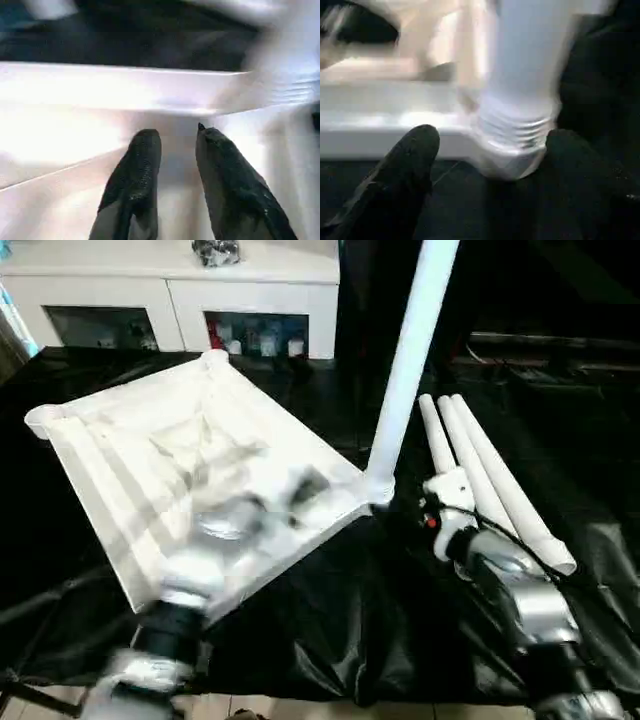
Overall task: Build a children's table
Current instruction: Rotate leg to tighten, then rotate table base
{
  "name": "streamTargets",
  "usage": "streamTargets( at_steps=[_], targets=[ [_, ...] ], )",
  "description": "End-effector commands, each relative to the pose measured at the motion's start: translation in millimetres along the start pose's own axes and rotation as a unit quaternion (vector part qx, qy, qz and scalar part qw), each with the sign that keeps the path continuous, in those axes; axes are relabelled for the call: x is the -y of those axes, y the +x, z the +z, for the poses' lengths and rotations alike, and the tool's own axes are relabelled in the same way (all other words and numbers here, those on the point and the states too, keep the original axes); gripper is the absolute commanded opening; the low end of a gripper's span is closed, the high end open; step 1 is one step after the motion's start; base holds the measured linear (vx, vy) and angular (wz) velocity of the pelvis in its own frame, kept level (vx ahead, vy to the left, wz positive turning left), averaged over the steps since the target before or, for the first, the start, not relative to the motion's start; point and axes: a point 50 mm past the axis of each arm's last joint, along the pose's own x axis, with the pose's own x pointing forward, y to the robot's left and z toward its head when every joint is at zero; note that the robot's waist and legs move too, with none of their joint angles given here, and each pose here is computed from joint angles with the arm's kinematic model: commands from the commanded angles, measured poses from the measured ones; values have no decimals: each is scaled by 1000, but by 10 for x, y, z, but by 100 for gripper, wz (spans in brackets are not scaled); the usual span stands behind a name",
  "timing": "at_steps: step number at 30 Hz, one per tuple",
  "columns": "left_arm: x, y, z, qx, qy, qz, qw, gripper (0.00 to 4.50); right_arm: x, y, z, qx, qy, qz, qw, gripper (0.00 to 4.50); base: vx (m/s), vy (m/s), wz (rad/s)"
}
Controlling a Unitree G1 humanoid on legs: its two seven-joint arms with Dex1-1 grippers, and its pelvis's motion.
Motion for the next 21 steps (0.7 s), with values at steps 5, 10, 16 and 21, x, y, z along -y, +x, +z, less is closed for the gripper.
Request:
streamTargets(
  at_steps=[5, 10, 16, 21],
  targets=[
    [-627, -462, -68, -47, 44, 140, 988, 137, -266, -108, 23, -28, -15, 119, 992, 386, 0, 0, 0],
    [-934, -787, -275, -133, 57, 209, 967, 137, -275, -5, -72, -60, -21, 87, 994, 386, 0, 0, 0],
    [-999, -937, -513, -211, 66, 215, 951, 119, -228, 141, -101, -81, -10, 26, 996, 386, 0, 0, 0],
    [-975, -970, -610, -245, 77, 201, 945, 97, -234, 209, -87, -83, -5, 16, 996, 386, 0, 0, 0]
  ],
)
